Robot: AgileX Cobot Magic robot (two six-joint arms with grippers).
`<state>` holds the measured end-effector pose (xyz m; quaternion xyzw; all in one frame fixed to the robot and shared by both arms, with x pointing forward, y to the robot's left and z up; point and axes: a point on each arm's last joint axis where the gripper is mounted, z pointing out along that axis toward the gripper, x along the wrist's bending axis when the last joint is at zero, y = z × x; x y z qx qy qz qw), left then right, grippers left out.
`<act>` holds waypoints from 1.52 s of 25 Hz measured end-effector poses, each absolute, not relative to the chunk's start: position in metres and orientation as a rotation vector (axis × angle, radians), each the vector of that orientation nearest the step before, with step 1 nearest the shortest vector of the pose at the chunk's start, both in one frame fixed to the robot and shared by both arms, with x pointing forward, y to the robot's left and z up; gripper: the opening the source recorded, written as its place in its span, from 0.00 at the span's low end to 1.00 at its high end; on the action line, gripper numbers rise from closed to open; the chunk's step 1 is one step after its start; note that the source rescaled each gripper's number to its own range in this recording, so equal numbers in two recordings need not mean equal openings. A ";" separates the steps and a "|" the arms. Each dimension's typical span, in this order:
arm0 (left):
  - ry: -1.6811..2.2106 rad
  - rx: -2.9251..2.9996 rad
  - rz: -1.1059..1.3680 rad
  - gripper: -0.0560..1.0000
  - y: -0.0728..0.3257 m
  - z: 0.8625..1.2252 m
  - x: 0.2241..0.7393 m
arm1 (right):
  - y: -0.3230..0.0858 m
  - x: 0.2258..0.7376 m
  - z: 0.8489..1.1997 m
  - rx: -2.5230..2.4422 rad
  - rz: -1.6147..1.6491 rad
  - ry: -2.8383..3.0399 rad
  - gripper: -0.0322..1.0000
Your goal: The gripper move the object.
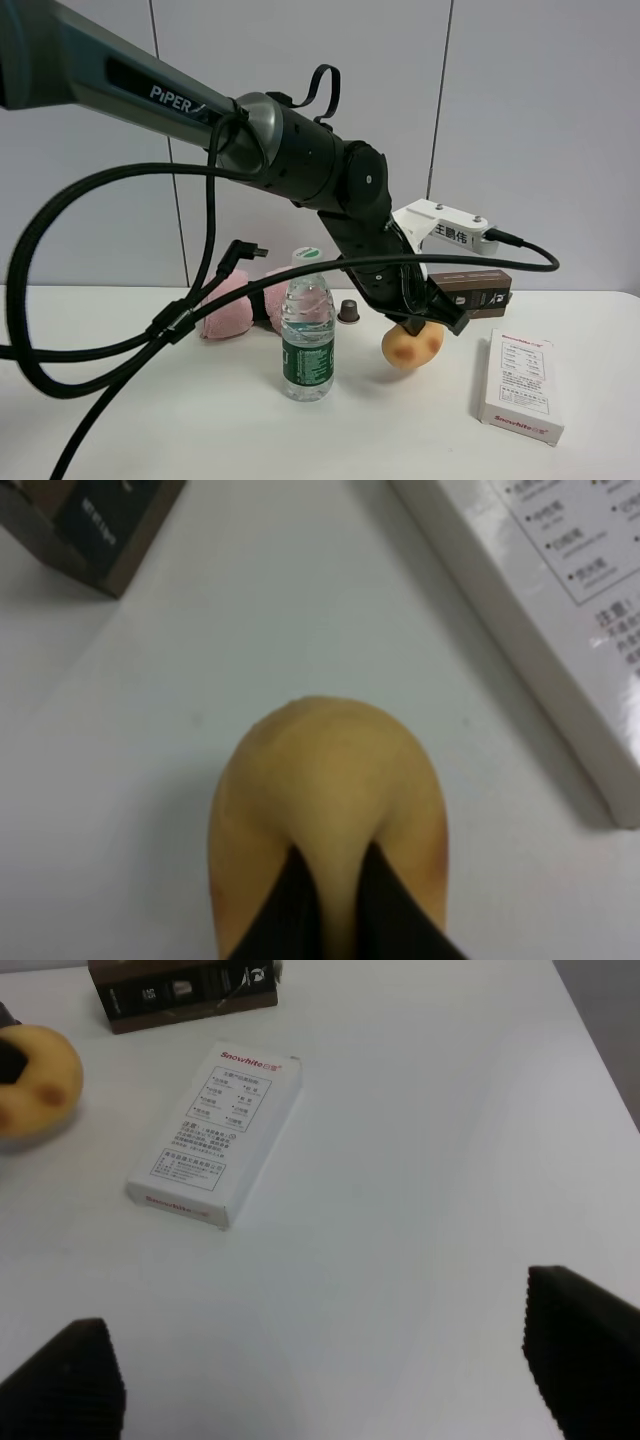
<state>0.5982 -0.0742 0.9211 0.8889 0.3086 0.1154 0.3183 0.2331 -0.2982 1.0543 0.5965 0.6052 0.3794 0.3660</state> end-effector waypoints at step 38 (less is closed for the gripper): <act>0.781 2.184 0.359 0.93 -0.073 1.018 0.597 | -0.298 0.233 1.054 1.533 0.975 1.556 1.00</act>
